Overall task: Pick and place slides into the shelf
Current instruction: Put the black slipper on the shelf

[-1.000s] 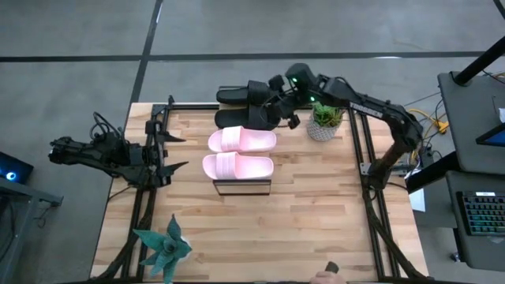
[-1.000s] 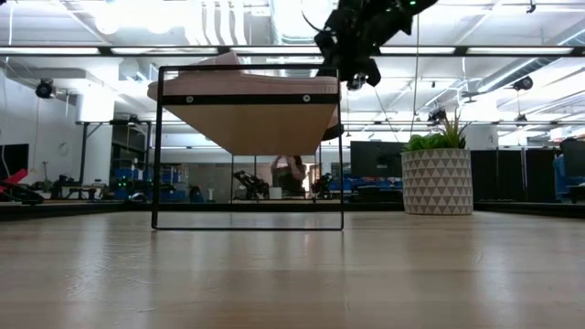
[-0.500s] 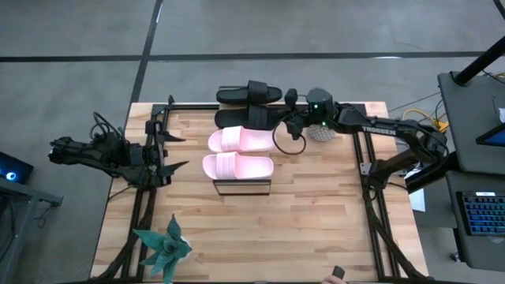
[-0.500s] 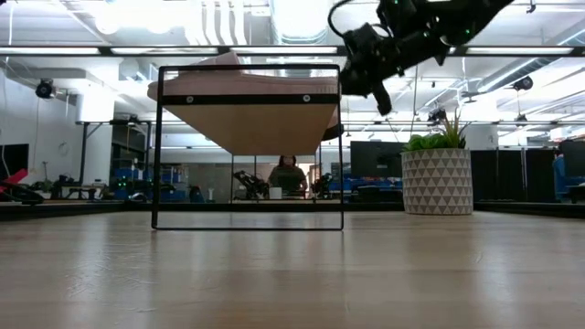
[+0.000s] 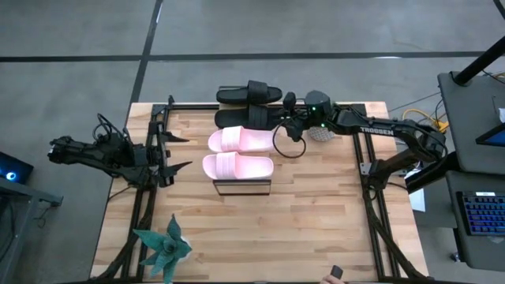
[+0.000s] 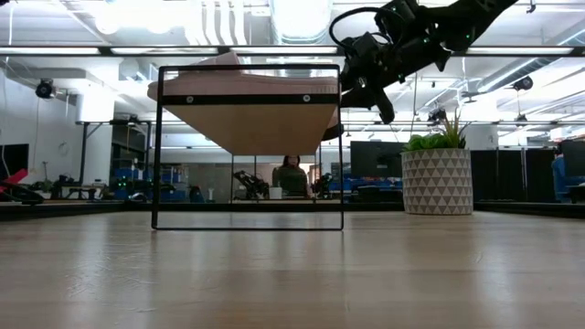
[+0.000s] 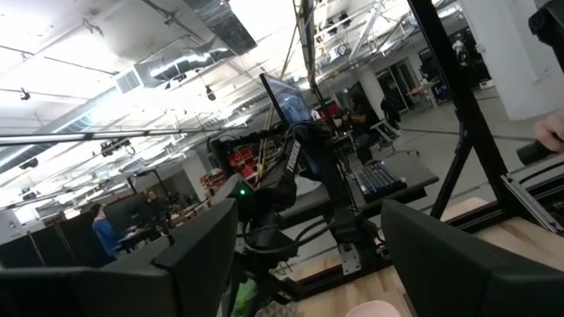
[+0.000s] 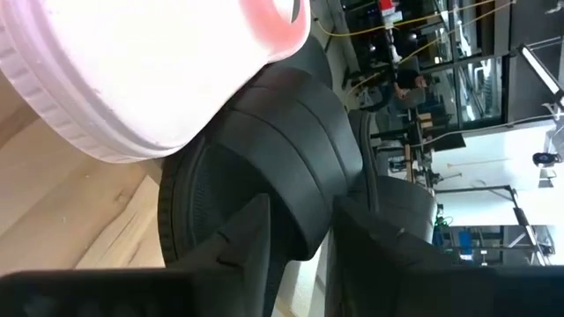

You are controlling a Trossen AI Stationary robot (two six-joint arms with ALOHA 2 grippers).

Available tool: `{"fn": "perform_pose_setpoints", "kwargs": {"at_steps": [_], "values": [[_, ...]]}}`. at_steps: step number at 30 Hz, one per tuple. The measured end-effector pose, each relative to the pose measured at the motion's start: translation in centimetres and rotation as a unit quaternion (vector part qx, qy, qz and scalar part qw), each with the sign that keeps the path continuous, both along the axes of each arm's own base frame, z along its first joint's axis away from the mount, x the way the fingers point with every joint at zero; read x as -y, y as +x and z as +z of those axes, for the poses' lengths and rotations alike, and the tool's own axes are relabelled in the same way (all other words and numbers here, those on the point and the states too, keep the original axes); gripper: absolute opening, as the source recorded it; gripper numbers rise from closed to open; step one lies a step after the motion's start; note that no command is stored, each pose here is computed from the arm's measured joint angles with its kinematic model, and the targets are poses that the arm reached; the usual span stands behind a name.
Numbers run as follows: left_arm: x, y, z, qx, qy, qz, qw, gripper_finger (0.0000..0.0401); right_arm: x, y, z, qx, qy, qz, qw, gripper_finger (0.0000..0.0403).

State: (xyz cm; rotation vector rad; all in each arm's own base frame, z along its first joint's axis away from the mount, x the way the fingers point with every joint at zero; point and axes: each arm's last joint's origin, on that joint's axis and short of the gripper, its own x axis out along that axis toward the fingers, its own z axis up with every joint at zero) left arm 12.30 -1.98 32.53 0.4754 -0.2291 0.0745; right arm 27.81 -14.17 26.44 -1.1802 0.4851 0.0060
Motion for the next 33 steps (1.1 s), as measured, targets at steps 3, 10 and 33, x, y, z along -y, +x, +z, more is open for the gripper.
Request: {"fn": "perform_pose_setpoints", "kwargs": {"at_steps": [3, 10, 33], "values": [[0.0, 0.1, -0.1, -0.003, 0.001, 0.000, 1.000, 0.0265, 0.1, 0.2, 0.0, 0.000, -0.005, 0.002, 1.000, 0.0136], [0.0, 0.1, 0.0, -0.002, 0.000, 0.000, 1.000, 0.0265, 0.3, 0.3, -0.4, -0.012, -0.026, -0.005, 1.000, 0.0148], [0.0, 0.1, 0.0, -0.002, 0.000, 0.002, 1.000, 0.0265, 4.5, -1.4, -0.1, 0.025, -0.028, -0.114, 0.993, 0.0148]]}}
